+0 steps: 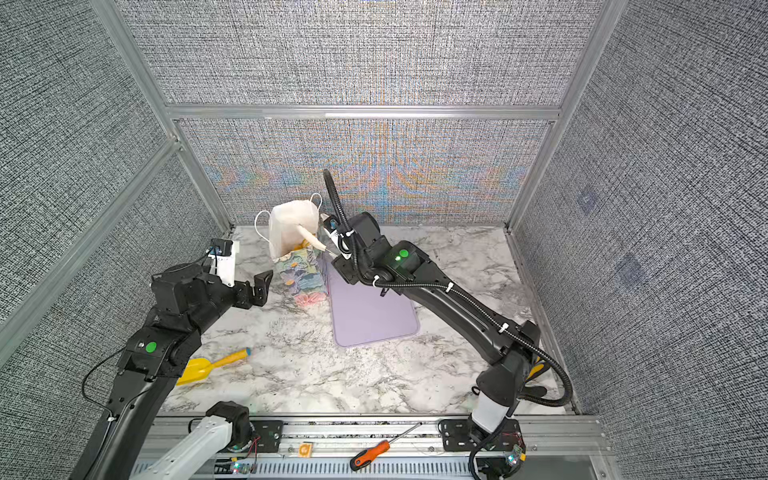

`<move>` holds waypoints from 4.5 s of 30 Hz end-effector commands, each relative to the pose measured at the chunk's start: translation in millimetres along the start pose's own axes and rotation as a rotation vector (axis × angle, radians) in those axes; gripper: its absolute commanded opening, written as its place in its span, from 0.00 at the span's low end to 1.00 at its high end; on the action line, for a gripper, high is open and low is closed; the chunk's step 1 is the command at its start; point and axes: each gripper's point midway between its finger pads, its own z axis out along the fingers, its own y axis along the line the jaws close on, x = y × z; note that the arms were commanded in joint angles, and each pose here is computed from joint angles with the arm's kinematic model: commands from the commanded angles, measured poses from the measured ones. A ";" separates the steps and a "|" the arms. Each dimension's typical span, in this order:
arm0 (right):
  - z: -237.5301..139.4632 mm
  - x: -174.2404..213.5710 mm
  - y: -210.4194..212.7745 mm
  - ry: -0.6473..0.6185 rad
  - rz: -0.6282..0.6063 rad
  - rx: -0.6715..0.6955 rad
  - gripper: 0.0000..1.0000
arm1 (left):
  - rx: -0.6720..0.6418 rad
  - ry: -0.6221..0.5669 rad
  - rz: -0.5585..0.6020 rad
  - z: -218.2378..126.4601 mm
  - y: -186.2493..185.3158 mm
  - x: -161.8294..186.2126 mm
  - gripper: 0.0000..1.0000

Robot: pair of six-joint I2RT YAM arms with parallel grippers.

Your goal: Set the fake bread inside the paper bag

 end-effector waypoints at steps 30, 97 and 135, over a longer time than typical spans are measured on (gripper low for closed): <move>12.7 192.6 -144.1 0.251 0.373 0.428 0.65 | 0.064 -0.068 -0.011 1.0 -10.9 -9.6 0.99; 138.1 333.9 -154.7 0.669 0.560 0.314 0.83 | 0.021 -0.018 -0.009 1.9 -3.5 7.6 0.99; 28.3 310.5 -216.2 -0.038 0.471 0.711 0.99 | -0.486 -0.056 -0.313 28.7 81.1 98.8 1.00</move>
